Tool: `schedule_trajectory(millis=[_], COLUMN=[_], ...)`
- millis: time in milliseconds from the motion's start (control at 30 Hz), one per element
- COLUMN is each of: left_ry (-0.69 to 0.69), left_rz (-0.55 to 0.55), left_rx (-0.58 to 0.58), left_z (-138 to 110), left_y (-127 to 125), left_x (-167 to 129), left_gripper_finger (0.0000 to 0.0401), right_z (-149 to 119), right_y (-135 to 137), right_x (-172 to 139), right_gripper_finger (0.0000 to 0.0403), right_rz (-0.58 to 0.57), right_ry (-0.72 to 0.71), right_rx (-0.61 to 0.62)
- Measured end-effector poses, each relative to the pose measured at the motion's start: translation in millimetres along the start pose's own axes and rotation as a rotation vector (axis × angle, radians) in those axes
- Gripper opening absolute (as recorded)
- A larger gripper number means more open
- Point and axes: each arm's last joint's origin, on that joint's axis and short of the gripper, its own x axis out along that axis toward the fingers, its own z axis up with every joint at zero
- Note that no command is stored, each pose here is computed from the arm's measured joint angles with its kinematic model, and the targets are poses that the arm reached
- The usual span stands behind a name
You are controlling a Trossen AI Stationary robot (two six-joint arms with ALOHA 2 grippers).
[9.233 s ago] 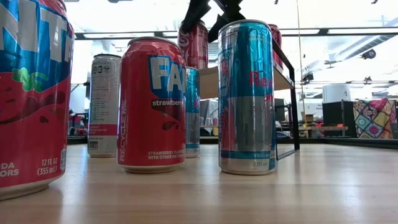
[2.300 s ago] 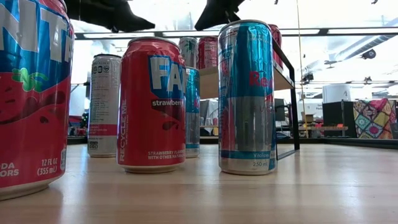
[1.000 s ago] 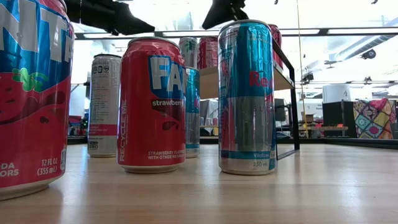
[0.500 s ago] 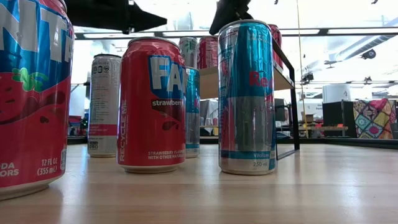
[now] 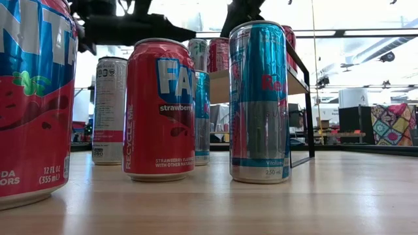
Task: Place canned beverage on shelf
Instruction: Put the red/white soda can on the shelf
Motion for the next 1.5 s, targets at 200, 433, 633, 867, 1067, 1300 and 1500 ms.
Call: schedule_trajectory(millis=[200, 433, 633, 867, 1067, 1300, 1500], left_ry=[0.049, 0.086, 0.087, 0.09, 0.09, 0.09, 0.079], left_rz=[0.0, 0.035, 0.035, 0.031, 0.022, 0.013, -0.013], left_rx=[0.007, 0.017, 0.017, 0.018, 0.012, 0.007, -0.004], left_z=[-9, -15, -15, -15, -16, -16, -16], left_y=[-8, -8, -8, -8, -8, -9, -9], left_x=[19, 25, 25, 25, 25, 25, 25], left_gripper_finger=[0.0, 0.0, 0.0, 0.0, 0.0, 0.0, 0.0], right_z=[0, -1, -3, -7, -8, -7, -6], right_y=[0, 1, 3, 10, 15, 16, 15], right_x=[2, 2, 2, 10, 20, 22, 22], right_gripper_finger=[0.0009, 0.0009, 0.0009, 0.0009, 0.0009, 0.0009, 0.0009], right_rz=[-0.001, -0.001, 0.004, 0.018, 0.018, 0.018, 0.02], right_ry=[0.004, 0.011, 0.013, 0.02, 0.024, 0.014, 0.005], right_rx=[-0.008, -0.009, -0.013, -0.013, -0.022, -0.057, -0.116])
